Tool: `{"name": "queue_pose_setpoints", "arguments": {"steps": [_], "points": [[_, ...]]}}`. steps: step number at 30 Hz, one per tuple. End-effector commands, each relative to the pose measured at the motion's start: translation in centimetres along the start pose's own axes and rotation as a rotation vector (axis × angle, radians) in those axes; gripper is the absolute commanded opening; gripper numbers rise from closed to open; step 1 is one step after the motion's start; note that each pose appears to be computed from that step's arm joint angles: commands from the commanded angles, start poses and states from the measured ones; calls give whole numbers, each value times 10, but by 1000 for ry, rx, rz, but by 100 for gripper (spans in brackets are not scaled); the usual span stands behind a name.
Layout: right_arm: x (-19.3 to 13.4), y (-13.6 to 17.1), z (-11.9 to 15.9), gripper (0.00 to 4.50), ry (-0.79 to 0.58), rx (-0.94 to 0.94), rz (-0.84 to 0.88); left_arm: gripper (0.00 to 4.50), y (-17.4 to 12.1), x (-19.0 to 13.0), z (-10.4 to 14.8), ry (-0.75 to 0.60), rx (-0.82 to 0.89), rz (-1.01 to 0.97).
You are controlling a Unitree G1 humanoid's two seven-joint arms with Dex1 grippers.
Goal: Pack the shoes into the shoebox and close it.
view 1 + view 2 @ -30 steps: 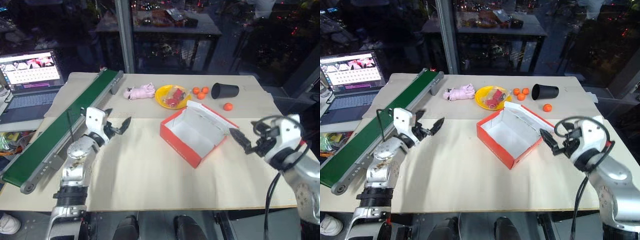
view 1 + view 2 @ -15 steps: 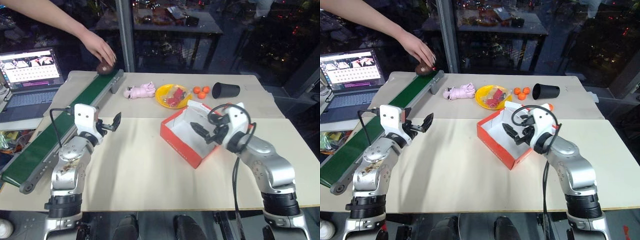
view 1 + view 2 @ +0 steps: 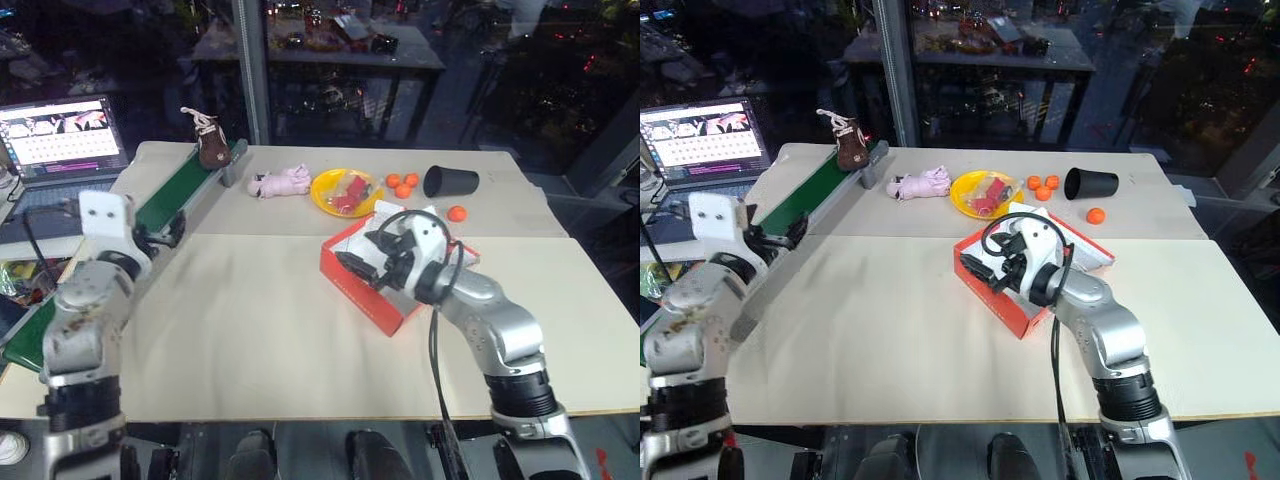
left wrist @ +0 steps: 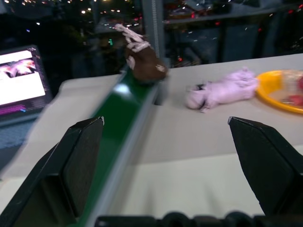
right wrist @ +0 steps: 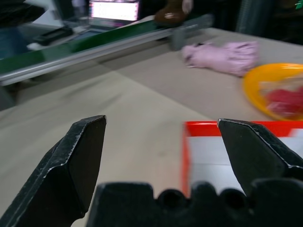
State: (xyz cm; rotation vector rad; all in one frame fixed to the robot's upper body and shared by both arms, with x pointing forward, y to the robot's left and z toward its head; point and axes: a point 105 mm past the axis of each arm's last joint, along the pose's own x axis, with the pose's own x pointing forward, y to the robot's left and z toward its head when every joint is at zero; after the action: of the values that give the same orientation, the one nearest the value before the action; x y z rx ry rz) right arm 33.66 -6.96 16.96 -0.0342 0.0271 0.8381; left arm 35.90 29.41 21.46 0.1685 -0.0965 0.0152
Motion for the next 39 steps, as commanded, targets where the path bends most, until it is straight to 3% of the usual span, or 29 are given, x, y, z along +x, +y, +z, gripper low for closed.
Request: {"name": "queue_pose_setpoints", "arguments": {"steps": [1,10,23,39], "points": [[3,9,12,442,-44,-46,18,450,10,3,10,-33,13,-8],[0,6,10,442,-55,-44,-29,450,-1,20,11,-47,-35,-35],[-4,9,12,442,-36,-75,10,450,34,38,-26,95,-124,118],[-20,1,15,442,14,-128,18,450,37,59,-53,161,-115,138]]}}
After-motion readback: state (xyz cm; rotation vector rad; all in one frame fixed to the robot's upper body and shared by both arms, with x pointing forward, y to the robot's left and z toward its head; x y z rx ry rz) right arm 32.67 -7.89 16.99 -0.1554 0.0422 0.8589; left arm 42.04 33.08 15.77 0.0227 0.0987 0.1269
